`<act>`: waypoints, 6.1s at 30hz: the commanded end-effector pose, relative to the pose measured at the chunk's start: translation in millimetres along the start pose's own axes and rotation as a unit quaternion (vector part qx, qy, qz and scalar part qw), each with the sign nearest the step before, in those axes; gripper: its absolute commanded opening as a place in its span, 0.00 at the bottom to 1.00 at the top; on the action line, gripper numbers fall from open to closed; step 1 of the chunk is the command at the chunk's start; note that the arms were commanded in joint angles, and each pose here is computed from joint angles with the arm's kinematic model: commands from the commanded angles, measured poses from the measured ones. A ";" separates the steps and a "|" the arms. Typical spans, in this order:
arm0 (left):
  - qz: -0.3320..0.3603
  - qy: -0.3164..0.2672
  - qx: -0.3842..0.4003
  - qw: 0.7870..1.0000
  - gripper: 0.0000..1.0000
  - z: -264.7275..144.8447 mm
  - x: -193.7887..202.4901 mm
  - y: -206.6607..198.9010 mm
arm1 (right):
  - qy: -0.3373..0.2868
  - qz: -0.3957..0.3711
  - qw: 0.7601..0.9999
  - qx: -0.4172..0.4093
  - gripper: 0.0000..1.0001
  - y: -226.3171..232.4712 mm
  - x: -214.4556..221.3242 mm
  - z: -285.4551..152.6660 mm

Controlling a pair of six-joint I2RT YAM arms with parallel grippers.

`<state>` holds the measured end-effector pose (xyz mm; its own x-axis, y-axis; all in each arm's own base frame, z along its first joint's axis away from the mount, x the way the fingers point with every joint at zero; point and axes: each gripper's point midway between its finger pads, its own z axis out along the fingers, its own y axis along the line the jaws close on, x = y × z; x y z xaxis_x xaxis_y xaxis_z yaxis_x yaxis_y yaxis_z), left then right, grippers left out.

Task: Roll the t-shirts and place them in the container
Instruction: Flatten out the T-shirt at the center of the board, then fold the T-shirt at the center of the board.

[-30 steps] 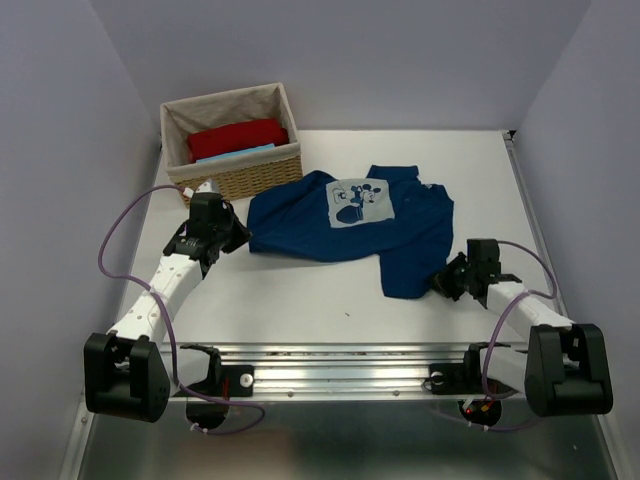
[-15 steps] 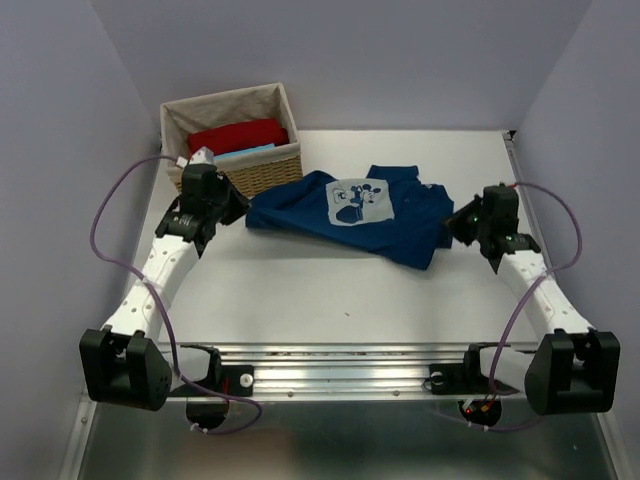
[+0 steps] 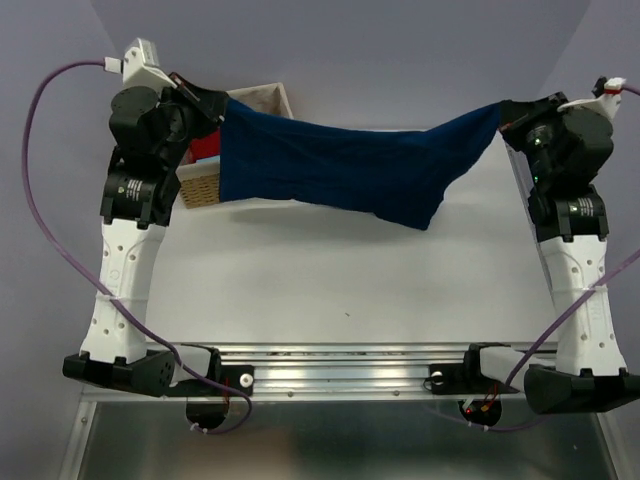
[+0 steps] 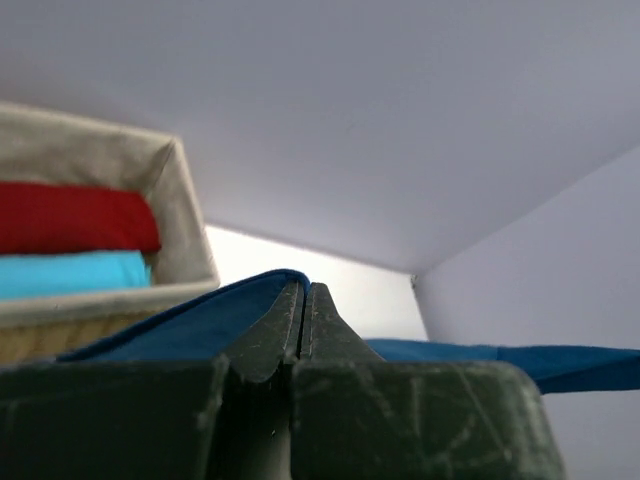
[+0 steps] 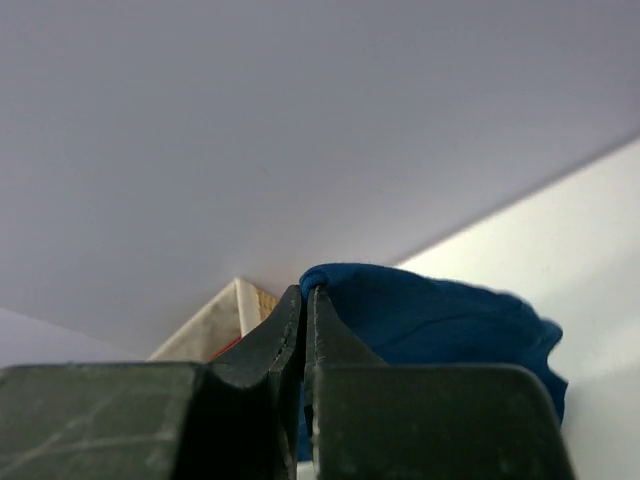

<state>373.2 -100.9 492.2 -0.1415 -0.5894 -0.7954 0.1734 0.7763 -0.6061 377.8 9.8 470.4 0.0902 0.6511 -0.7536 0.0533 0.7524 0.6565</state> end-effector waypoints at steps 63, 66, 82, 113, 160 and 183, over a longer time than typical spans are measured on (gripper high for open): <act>0.114 0.249 0.005 0.962 0.00 254.5 289.6 75.4 | 0.122 -0.170 0.917 0.339 0.01 -244.6 139.3 87.6; 0.130 0.247 0.001 0.960 0.00 264.7 295.1 84.5 | 0.125 -0.168 0.915 0.344 0.01 -251.4 141.8 89.8; 0.142 0.235 -0.051 0.960 0.00 280.5 270.5 157.2 | 0.157 -0.137 0.925 0.317 0.01 -251.5 164.5 91.5; 0.144 0.187 -0.019 0.972 0.00 271.3 217.1 122.6 | 0.163 -0.101 0.934 0.300 0.01 -245.7 159.6 74.3; 0.116 0.185 0.083 0.972 0.00 313.1 277.1 85.9 | 0.216 -0.055 0.917 0.329 0.01 -273.8 165.5 0.4; 0.139 0.202 0.056 0.968 0.00 293.1 266.3 95.8 | 0.244 -0.018 0.929 0.277 0.01 -225.3 170.5 -82.9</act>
<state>639.8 -259.9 131.9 -0.5686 -0.1858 -0.8014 0.3092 0.8545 -0.4175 306.5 -52.2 190.8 -0.3635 0.6800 -0.6367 0.5870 0.6979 0.4103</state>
